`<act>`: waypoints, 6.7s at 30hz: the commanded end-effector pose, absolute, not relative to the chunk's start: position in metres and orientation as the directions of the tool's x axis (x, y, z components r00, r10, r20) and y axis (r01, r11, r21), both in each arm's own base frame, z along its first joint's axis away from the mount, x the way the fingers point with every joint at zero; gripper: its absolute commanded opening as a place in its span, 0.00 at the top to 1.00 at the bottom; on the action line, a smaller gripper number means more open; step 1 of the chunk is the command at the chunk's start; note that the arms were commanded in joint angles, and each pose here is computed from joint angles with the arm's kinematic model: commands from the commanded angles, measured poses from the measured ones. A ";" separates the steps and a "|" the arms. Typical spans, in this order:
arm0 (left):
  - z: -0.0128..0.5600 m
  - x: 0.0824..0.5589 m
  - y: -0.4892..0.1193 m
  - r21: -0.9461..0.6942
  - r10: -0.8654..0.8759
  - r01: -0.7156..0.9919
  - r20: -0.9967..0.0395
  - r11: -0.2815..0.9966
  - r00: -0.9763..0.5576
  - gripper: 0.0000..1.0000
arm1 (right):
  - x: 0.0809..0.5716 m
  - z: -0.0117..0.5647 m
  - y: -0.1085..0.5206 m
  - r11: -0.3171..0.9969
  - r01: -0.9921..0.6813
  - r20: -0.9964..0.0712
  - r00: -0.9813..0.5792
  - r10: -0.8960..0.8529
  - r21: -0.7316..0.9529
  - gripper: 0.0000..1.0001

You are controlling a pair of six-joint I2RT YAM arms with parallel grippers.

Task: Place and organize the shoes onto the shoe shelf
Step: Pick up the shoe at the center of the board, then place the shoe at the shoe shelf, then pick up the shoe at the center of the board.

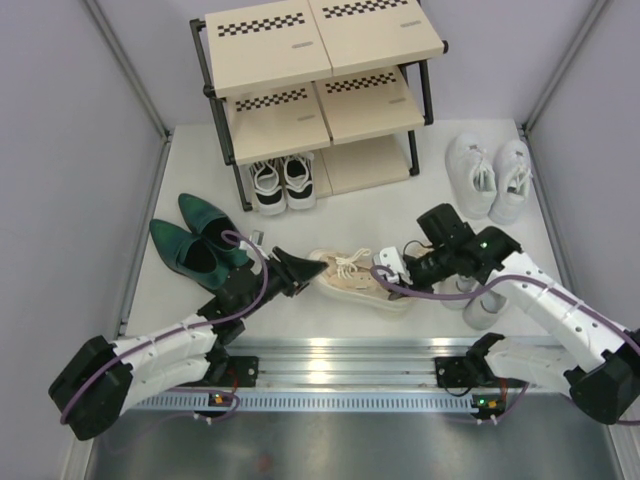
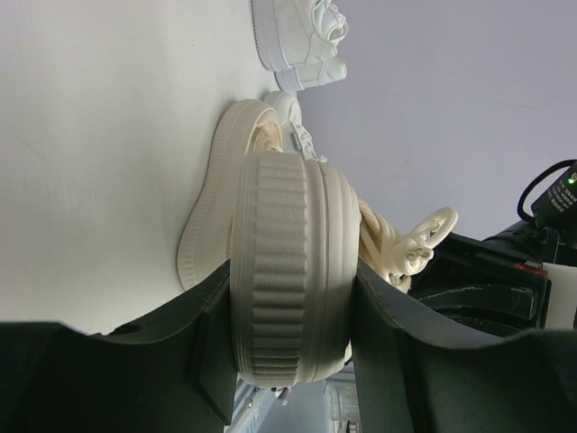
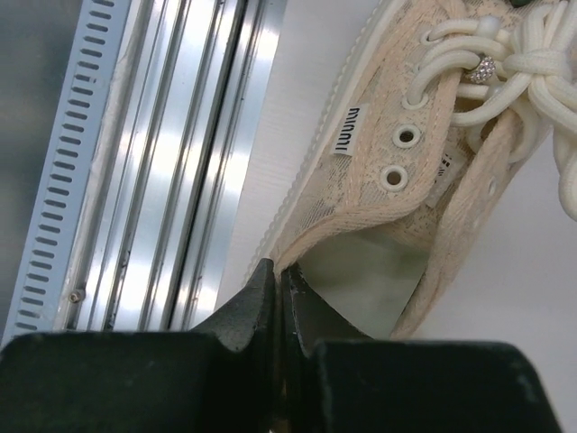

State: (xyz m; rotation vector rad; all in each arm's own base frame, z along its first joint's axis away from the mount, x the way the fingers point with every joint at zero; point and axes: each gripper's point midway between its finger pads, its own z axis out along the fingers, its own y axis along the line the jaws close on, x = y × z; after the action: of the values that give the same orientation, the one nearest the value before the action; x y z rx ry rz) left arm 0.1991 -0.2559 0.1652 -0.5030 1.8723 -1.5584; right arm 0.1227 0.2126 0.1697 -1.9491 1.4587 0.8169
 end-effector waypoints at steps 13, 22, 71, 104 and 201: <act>0.242 0.212 -0.226 -0.887 -0.700 0.287 -0.463 0.363 -0.545 0.20 | 0.192 0.228 0.218 0.035 -0.985 -0.779 0.113 -0.617 -0.170 1.00; 0.236 0.194 -0.177 -0.772 -0.625 0.260 -0.627 0.580 -0.465 0.17 | 0.243 0.225 0.217 0.126 -0.965 -0.712 0.079 -0.697 -0.230 1.00; 0.243 0.166 -0.128 -0.749 -0.651 0.241 -0.658 0.617 -0.378 0.17 | 0.488 0.222 0.287 0.503 -0.565 -0.689 0.173 -0.704 -0.655 1.00; 0.234 0.167 -0.130 -0.757 -0.652 0.222 -0.646 0.615 -0.396 0.17 | 0.532 0.195 0.312 0.608 -0.396 -0.708 0.180 -0.683 -0.688 0.99; 0.191 0.179 -0.287 -0.893 -0.396 0.326 -0.433 0.309 -0.810 0.11 | 0.232 0.235 0.197 0.177 -0.941 -0.718 0.090 -0.690 -0.287 1.00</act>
State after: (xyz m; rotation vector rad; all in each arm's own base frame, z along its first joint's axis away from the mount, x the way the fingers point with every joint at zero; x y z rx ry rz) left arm 0.1702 -0.2666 0.1305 -0.1928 2.1849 -1.4085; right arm 0.2287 0.1709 0.1912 -1.5670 1.8868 0.3419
